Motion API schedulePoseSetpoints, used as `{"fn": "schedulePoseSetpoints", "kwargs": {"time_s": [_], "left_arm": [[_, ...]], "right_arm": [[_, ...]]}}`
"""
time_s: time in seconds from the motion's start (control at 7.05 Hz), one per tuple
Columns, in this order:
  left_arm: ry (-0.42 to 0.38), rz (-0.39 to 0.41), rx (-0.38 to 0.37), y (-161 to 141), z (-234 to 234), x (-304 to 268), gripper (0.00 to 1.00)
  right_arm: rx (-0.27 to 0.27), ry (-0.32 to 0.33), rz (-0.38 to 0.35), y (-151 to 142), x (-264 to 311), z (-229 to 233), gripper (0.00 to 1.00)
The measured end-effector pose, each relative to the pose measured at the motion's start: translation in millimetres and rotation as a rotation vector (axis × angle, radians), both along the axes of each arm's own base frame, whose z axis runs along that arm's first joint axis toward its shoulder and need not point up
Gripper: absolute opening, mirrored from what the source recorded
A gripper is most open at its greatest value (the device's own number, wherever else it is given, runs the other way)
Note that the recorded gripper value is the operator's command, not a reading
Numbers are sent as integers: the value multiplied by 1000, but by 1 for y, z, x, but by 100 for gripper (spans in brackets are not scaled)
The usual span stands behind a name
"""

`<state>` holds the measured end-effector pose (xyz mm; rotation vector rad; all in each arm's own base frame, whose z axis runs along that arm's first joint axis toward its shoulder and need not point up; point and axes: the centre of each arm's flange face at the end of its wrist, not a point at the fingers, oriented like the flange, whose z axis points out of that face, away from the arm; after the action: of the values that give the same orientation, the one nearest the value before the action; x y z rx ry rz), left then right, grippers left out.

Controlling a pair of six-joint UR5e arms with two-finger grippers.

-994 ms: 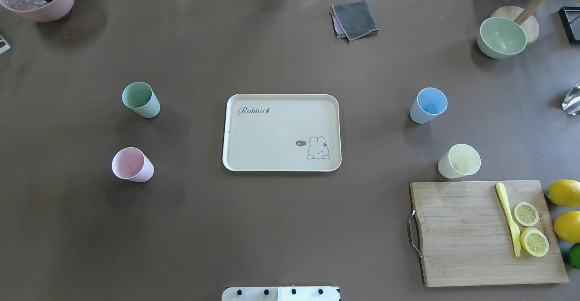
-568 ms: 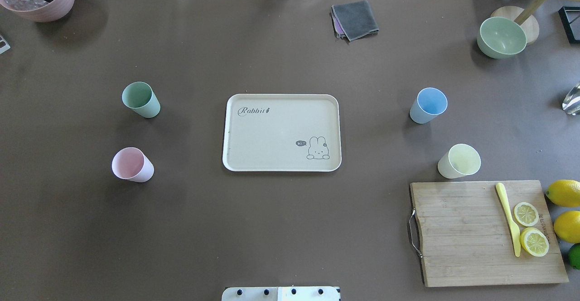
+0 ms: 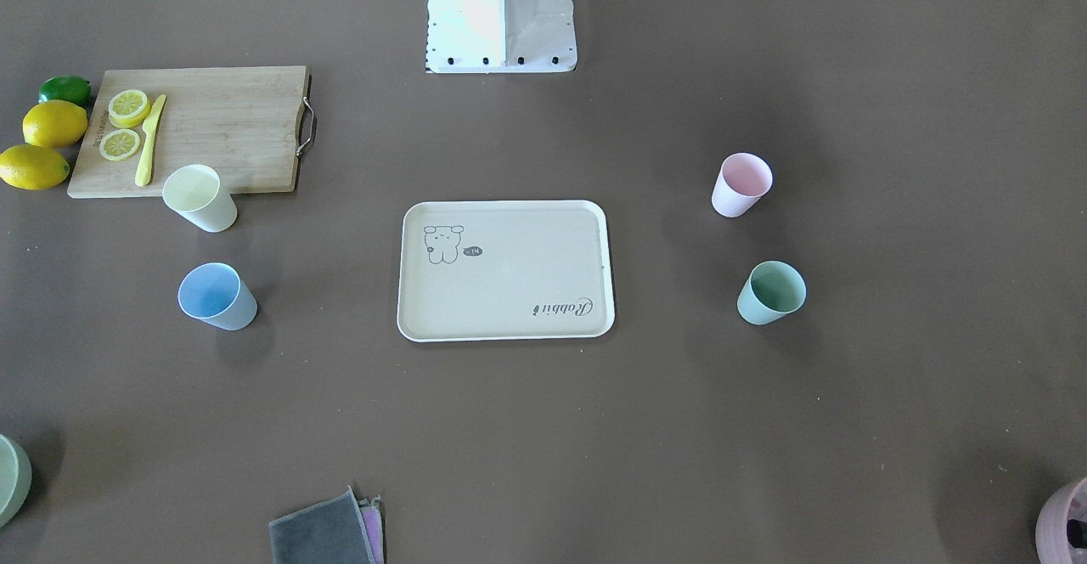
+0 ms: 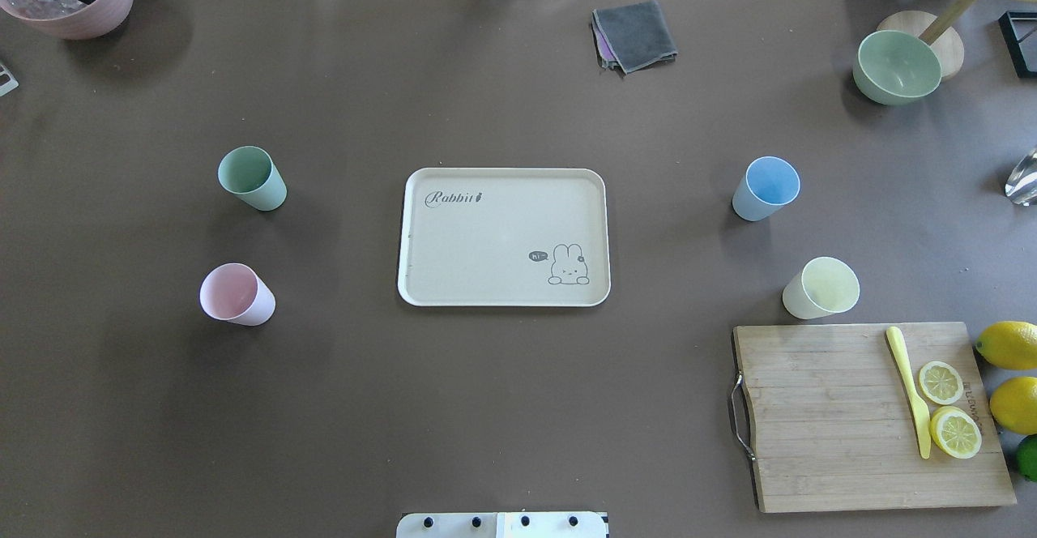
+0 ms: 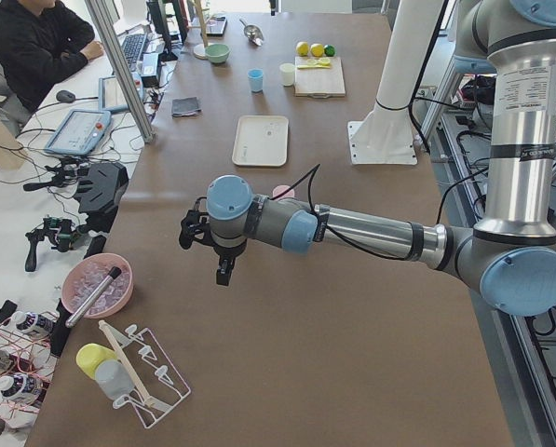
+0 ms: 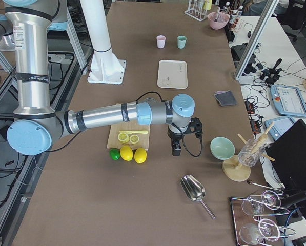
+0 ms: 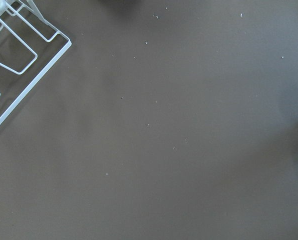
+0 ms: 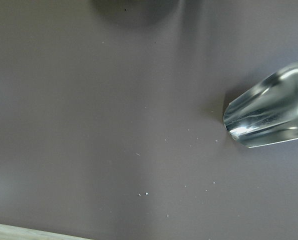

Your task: Place all cups on tray

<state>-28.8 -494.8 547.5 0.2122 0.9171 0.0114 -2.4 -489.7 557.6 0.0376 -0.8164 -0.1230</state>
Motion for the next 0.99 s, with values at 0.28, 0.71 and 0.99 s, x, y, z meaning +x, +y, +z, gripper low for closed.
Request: {"fn": "schedulePoseSetpoints", "kwargs": {"time_s": [0.28,0.71,0.99], "left_arm": [[32,-52,4,3,-10,28,98],[27,-97,-32,6,-33,87,98],[29,-128,-59,17,-67,138,98]], "right_arm": [[13,-53,21,4,-25,-50,100],[-21,-87,51,5,-96,-112,100],[-43,-81,96,12,-151,-118,100]]}}
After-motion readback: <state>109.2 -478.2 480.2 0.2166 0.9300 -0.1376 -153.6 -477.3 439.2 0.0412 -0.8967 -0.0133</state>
